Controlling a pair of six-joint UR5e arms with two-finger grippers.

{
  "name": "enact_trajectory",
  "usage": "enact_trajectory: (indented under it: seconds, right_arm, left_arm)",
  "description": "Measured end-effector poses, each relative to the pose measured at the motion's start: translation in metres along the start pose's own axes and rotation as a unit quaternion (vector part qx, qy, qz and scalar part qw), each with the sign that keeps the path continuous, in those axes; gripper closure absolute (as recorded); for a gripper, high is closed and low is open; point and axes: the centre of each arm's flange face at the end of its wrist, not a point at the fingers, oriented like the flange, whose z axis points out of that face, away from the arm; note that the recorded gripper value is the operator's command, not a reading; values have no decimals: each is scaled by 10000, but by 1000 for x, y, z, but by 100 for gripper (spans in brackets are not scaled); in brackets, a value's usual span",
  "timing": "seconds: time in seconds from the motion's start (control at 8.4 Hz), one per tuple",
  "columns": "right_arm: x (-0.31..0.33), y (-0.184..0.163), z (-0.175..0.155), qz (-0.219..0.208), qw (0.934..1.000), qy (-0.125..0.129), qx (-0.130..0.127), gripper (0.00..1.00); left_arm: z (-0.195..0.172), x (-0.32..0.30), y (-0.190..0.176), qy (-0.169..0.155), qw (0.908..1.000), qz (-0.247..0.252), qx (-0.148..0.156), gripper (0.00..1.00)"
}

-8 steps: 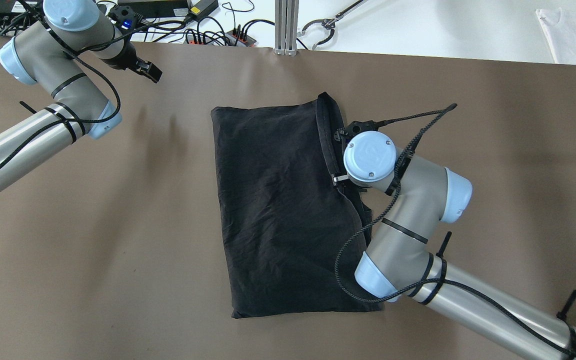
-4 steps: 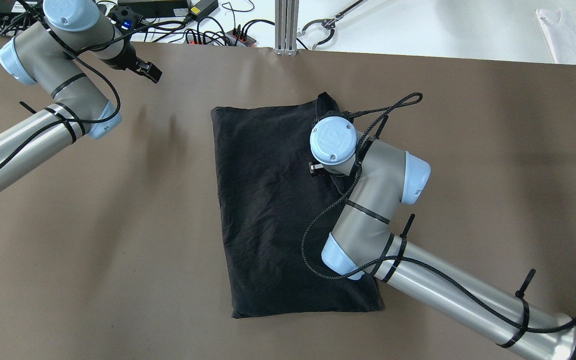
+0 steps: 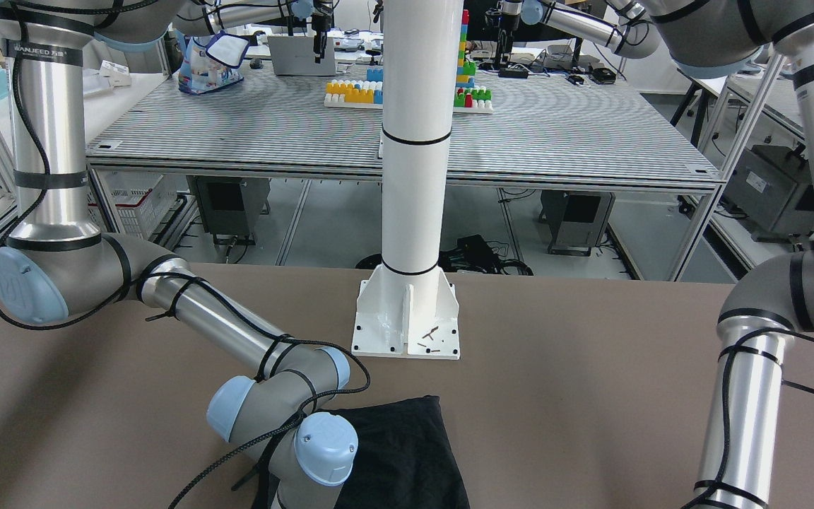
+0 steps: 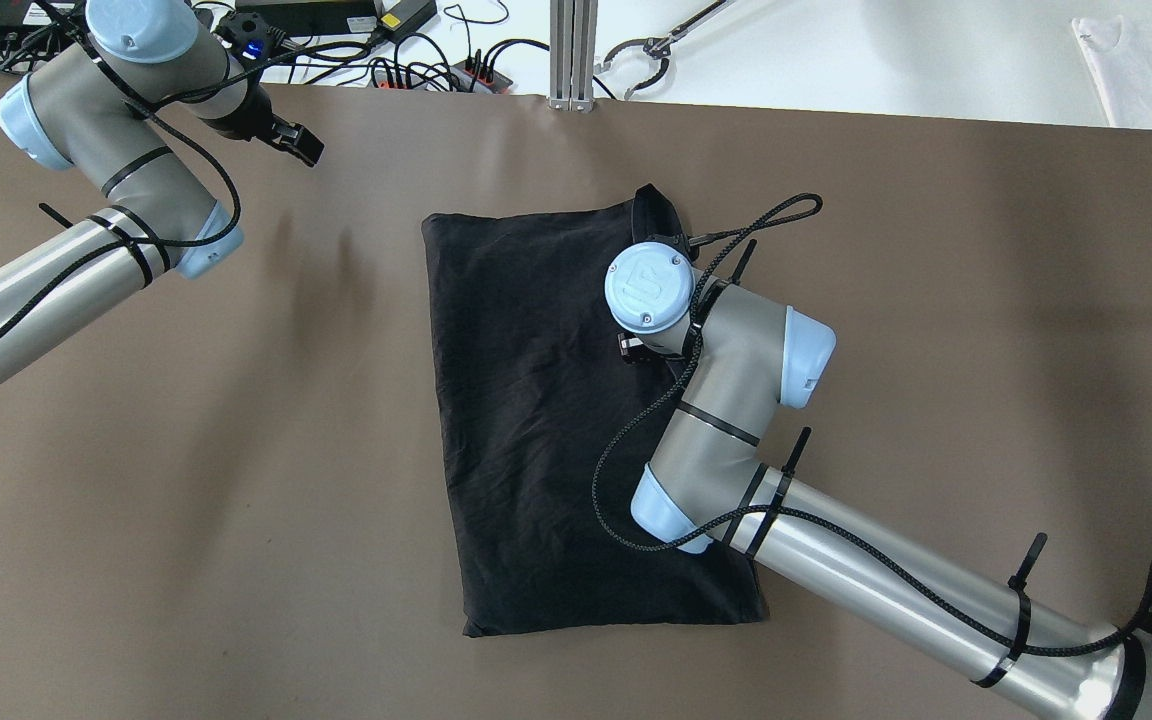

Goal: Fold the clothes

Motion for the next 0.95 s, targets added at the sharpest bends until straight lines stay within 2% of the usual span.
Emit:
enact_trajectory:
  seconds: [0.24, 0.6, 0.71, 0.95]
  right_arm:
    - [20, -14, 2, -10, 10000, 78, 33, 6]
    - [123, -27, 48, 116, 9989, 448, 69, 6]
    - [151, -38, 47, 194, 9990, 396, 93, 6]
    - [166, -53, 10, 338, 9992, -128, 140, 6]
  left_arm:
    - [0, 0, 0, 2, 10000, -3, 3, 0]
    - [-1, -1, 1, -3, 10000, -7, 9, 0]
    - [-2, -2, 5, 6, 10000, 0, 27, 0]
    - [-8, 2, 13, 79, 9999, -104, 88, 0]
